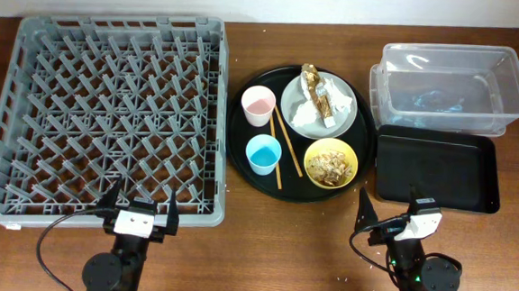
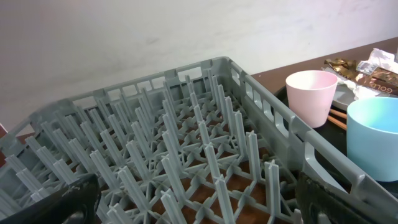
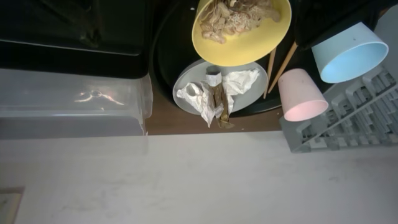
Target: Sort waste into correct bins and load items into the dishwasher rack
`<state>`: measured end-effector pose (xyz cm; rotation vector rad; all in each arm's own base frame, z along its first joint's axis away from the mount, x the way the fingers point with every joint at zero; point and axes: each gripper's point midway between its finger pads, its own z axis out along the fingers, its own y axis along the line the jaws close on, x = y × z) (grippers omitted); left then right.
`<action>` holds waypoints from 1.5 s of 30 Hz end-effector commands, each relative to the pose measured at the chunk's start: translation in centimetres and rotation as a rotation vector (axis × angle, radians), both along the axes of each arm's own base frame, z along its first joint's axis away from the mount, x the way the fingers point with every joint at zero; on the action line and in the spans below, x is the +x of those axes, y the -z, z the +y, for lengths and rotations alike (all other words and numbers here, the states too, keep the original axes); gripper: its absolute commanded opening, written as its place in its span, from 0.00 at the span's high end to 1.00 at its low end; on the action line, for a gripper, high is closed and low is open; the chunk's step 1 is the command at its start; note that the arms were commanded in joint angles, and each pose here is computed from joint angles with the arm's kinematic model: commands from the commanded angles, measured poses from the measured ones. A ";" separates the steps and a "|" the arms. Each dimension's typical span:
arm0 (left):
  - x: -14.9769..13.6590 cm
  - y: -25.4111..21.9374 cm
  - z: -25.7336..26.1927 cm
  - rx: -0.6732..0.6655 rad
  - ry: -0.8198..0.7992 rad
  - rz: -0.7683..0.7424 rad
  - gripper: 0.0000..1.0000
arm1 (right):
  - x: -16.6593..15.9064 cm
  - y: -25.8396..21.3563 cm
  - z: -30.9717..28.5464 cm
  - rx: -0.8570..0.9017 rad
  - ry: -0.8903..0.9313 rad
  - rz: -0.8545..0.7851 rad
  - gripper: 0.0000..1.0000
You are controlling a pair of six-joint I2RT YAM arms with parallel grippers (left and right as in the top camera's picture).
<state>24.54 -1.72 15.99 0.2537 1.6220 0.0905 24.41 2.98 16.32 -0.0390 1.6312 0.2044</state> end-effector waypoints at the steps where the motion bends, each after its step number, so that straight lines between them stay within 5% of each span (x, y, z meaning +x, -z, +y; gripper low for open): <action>1: 0.0 0.2 0.2 -0.009 -0.009 0.005 0.00 | -0.1 -0.1 0.5 0.009 -0.029 -0.013 0.01; 33: 0.0 0.2 0.2 -0.009 -0.009 0.004 0.00 | -1.7 -6.4 2.6 0.010 -0.158 -0.136 0.01; 45: 0.0 0.2 0.2 -0.009 -0.009 0.005 0.00 | -3.1 -11.9 3.3 0.014 -0.204 -0.055 0.01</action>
